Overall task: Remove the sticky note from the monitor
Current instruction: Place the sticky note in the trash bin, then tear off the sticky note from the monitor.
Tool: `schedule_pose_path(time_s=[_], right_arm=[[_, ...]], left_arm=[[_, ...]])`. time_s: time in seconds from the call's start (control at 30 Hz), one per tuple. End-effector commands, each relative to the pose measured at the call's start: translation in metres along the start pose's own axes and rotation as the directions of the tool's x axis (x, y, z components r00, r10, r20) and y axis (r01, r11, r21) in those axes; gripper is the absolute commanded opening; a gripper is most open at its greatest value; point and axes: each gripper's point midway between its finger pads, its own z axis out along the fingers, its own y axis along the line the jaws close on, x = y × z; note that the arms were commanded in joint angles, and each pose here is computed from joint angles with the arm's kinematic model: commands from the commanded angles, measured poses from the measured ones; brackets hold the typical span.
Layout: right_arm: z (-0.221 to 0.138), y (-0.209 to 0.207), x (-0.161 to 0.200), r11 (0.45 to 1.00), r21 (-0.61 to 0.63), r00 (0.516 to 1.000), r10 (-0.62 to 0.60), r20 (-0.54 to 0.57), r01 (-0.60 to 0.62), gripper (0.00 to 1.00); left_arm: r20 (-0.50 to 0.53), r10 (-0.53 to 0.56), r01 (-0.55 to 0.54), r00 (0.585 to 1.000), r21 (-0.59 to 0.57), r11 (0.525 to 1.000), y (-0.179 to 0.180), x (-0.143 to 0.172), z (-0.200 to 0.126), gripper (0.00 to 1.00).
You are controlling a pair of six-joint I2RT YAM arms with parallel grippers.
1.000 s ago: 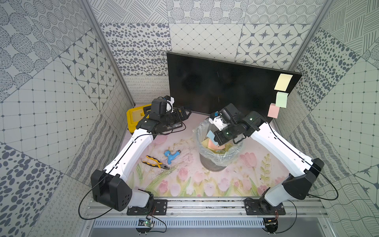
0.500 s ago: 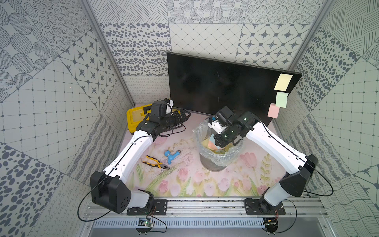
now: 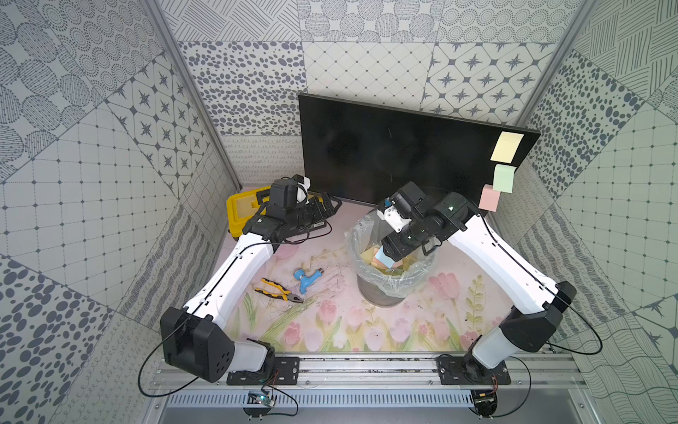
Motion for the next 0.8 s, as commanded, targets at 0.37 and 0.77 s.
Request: schedule_pose_path(time_s=[0.37,0.77], right_arm=[[-0.073,-0.03,-0.035,0.992,0.116,0.974,0.014,0.228,-0.042,0.97],[-0.169,-0.096,-0.056,0.959,0.099,0.822,0.171,0.543,-0.265,0.97]], left_arm=[[0.082,0.109,-0.124,0.991,0.21,0.97,-0.056,-0.031,-0.021,1.0],[0.094,0.185,-0.207,0.978,0.375,0.904,-0.126,-0.034,-0.023,0.99]])
